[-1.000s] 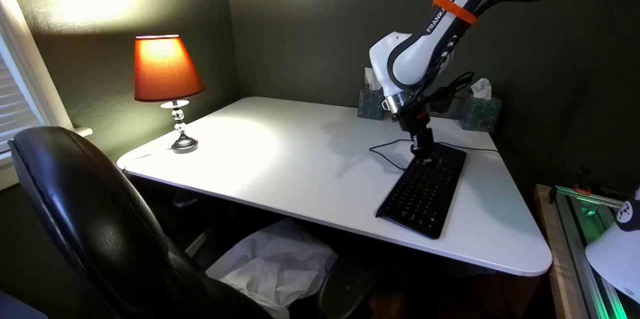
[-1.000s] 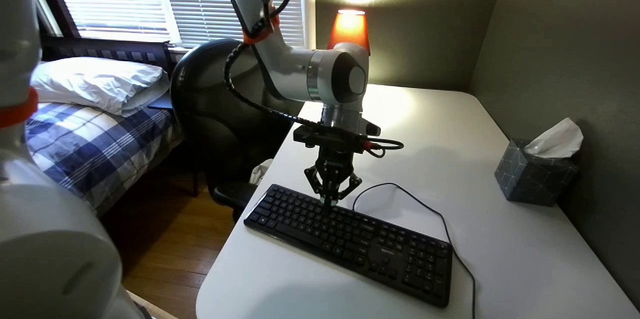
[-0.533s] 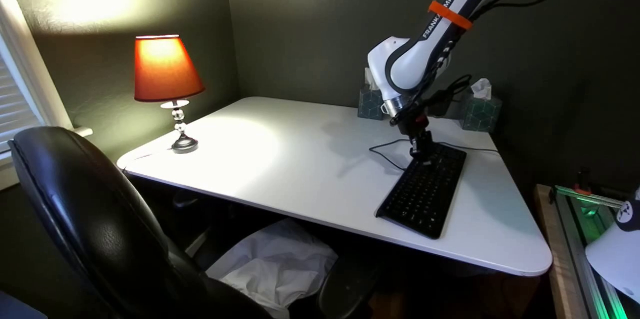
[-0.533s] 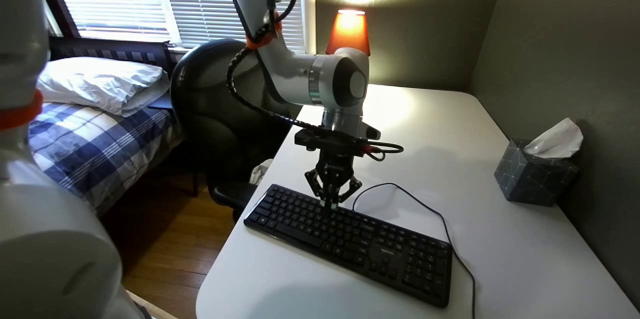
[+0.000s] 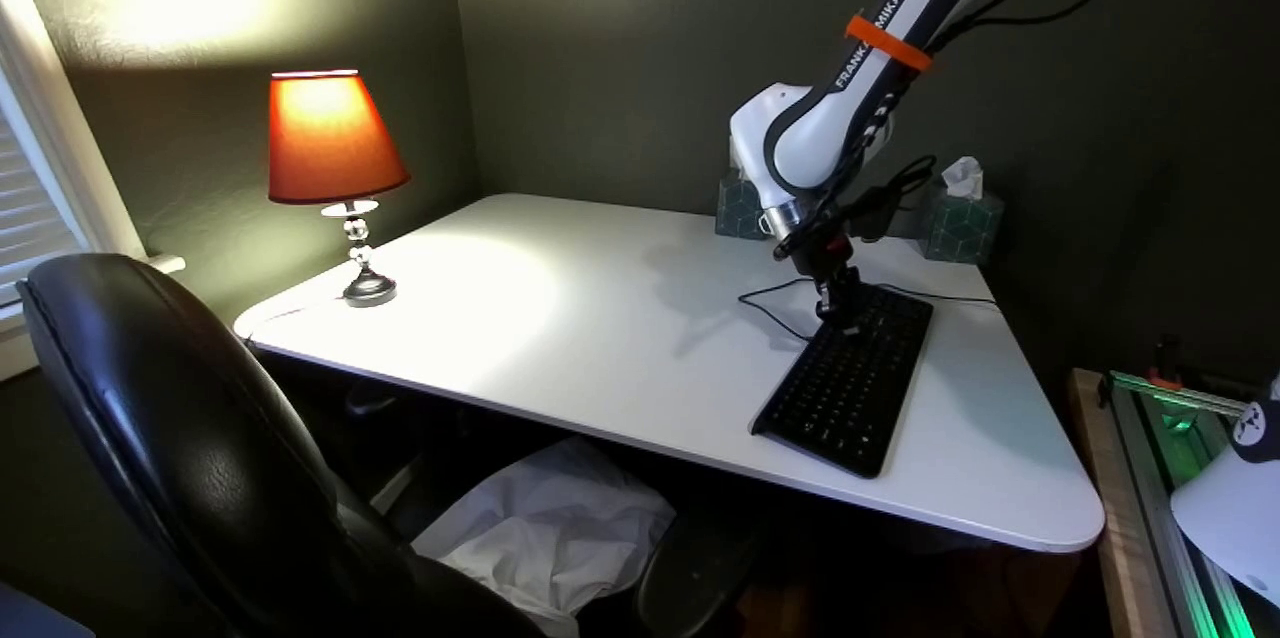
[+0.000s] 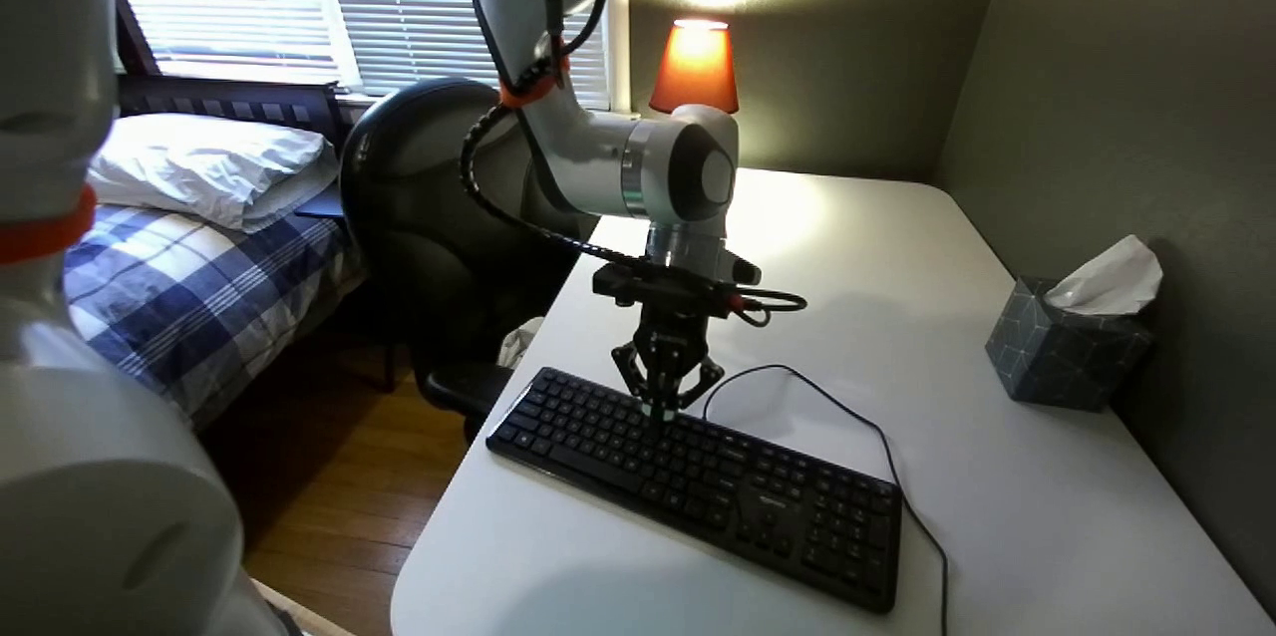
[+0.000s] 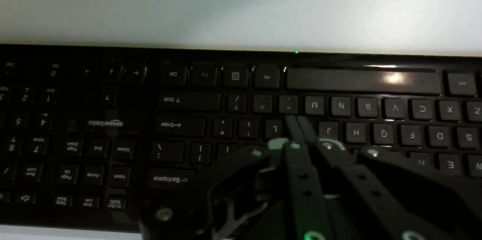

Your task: Press a letter key in the middle of the keyboard

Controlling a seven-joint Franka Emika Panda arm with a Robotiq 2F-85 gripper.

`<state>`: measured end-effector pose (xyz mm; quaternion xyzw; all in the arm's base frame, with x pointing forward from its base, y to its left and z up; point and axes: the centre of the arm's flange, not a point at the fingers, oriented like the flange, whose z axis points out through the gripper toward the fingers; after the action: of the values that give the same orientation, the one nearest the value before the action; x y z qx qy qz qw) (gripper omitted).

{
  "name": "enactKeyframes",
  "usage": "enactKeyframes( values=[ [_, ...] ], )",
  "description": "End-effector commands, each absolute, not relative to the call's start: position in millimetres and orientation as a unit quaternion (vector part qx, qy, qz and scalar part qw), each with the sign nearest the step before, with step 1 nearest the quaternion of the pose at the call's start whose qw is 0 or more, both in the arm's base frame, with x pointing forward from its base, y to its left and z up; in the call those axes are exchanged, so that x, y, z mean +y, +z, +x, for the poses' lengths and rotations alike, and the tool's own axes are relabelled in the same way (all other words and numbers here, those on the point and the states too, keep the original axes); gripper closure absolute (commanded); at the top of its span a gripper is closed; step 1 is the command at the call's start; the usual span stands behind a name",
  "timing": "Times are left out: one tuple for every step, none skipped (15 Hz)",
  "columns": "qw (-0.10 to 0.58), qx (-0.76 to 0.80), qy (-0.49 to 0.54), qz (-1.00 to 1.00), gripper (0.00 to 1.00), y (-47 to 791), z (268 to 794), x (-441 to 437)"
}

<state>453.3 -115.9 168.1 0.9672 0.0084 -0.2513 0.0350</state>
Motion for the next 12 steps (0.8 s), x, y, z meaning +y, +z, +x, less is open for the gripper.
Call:
enactKeyframes(
  values=[
    [0.039,0.013,-0.259,0.965,1.00,158.0,457.1,-122.5],
    [0.039,0.013,-0.260,0.965,1.00,156.7,457.1,-122.8],
    [0.039,0.013,-0.261,0.965,1.00,155.4,457.5,-123.4],
    [0.038,0.013,-0.262,0.964,1.00,154.3,457.8,-123.9],
    [0.038,0.013,-0.262,0.964,1.00,152.8,458.3,-124.9],
    [0.039,0.010,-0.263,0.964,1.00,151.4,459.0,-125.8],
    [0.039,0.010,-0.263,0.964,1.00,150.5,459.6,-126.3],
    [0.039,0.009,-0.263,0.964,1.00,149.8,460.3,-127.0],
    [0.039,0.009,-0.263,0.964,1.00,149.1,460.3,-127.4],
    [0.039,0.008,-0.262,0.964,1.00,148.5,460.5,-127.9],
    [0.038,0.008,-0.262,0.964,1.00,148.1,460.9,-128.1],
    [0.038,0.007,-0.262,0.964,1.00,147.8,461.5,-128.1]
  ],
)
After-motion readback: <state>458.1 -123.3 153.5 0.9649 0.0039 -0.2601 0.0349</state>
